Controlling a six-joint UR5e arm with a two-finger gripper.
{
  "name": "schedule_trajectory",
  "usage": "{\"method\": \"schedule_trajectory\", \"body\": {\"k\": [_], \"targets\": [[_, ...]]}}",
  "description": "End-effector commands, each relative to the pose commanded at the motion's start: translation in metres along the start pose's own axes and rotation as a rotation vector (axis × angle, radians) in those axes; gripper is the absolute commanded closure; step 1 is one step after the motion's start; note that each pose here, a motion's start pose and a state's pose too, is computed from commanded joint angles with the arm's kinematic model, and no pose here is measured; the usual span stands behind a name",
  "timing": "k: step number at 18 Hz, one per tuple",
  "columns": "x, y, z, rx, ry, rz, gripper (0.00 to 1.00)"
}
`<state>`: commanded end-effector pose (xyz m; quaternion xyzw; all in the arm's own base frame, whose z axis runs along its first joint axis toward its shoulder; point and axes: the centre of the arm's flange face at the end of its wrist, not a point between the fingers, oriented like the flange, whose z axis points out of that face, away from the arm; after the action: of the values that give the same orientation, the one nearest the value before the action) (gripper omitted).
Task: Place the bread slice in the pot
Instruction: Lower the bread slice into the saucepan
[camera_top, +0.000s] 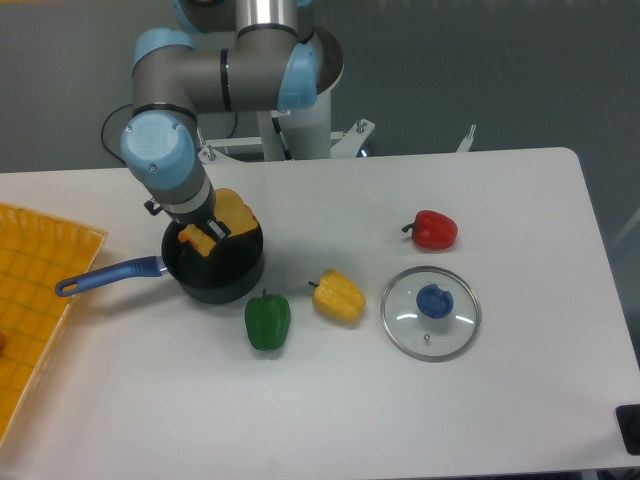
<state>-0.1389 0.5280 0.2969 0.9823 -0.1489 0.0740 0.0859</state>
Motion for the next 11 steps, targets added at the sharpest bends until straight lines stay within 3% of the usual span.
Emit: {"method": "schedule_trajectory", "body": {"k": [11], "targets": [[0.002,-0.011,0.011,-0.007,0.002,0.013,0.96]]}}
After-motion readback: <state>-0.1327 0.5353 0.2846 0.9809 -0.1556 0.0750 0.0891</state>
